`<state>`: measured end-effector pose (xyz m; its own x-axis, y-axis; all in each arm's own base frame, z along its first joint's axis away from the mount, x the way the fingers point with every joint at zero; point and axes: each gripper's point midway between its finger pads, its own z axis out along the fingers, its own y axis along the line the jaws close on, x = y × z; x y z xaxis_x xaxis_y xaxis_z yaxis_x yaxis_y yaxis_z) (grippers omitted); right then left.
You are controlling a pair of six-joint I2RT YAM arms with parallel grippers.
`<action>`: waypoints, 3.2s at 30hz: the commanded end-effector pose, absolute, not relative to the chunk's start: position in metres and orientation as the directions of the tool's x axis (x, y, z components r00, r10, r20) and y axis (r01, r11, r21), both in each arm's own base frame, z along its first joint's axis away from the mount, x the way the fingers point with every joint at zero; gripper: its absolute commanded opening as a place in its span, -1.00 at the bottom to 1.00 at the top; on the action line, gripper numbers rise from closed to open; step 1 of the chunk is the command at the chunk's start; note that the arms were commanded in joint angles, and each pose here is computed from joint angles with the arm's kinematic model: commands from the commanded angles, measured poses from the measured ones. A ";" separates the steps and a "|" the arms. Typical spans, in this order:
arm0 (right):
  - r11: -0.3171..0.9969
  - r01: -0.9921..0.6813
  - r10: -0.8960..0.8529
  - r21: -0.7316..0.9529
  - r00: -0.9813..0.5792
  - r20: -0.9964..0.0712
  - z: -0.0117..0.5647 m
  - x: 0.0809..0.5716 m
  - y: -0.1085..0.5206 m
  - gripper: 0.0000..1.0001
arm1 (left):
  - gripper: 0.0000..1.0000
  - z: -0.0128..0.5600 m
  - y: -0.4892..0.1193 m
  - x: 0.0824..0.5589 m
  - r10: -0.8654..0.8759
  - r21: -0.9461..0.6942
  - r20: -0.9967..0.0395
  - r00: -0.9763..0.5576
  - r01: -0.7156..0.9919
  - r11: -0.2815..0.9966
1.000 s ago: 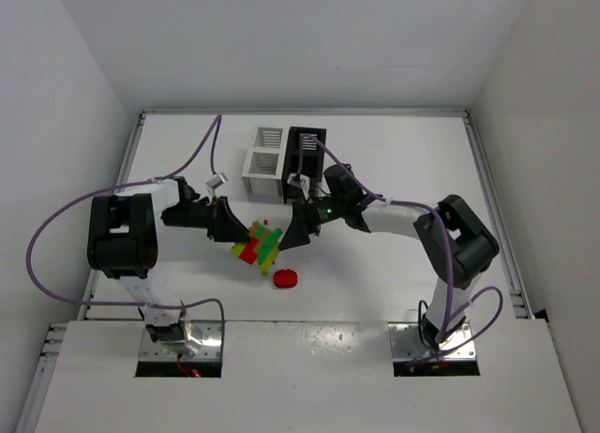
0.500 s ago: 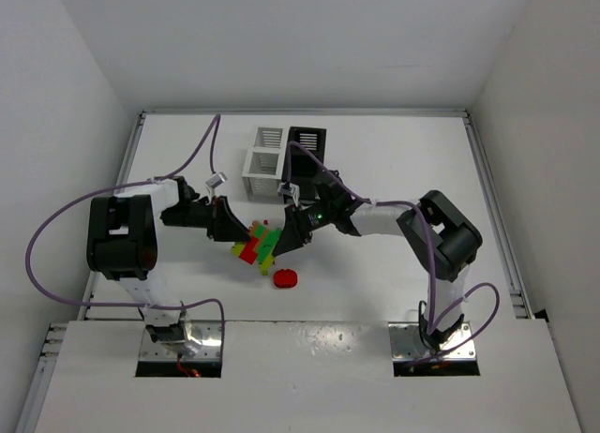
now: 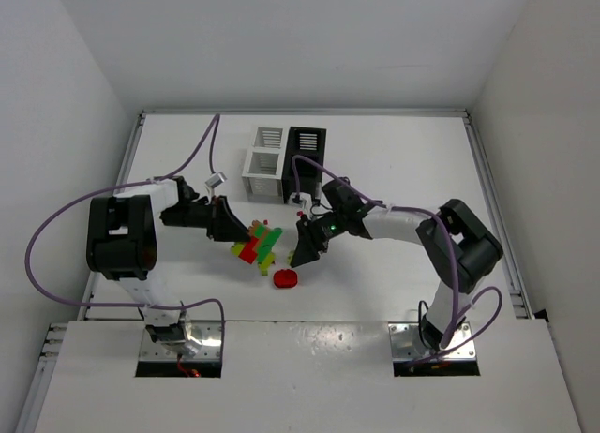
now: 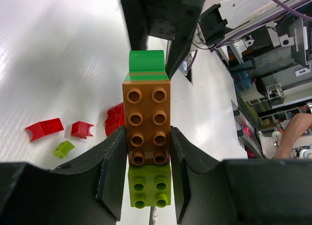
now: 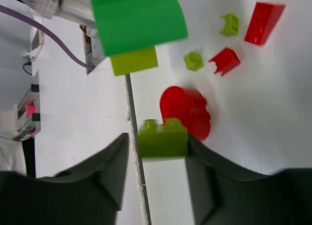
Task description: Sort the legos into containers by color
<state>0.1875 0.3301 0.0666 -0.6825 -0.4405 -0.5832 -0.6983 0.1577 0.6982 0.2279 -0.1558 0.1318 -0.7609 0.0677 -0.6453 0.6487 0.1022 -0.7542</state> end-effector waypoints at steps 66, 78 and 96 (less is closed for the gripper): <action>-0.006 -0.701 -0.297 0.713 -0.680 -0.670 0.117 0.226 0.400 -0.69 | -1.00 0.156 -0.183 0.232 -0.025 -0.724 -0.688 -0.725 0.688 -0.040; 0.037 -0.776 -0.400 0.629 -0.588 -0.702 0.087 0.201 0.362 -1.00 | -1.00 0.159 -0.172 0.245 -0.059 -0.714 -0.699 -0.713 0.700 -0.006; 0.017 -0.800 -0.373 0.600 -0.562 -0.738 0.127 0.217 0.363 -1.00 | 0.57 0.134 -0.183 0.223 0.068 -0.708 -0.705 -0.706 0.706 -0.006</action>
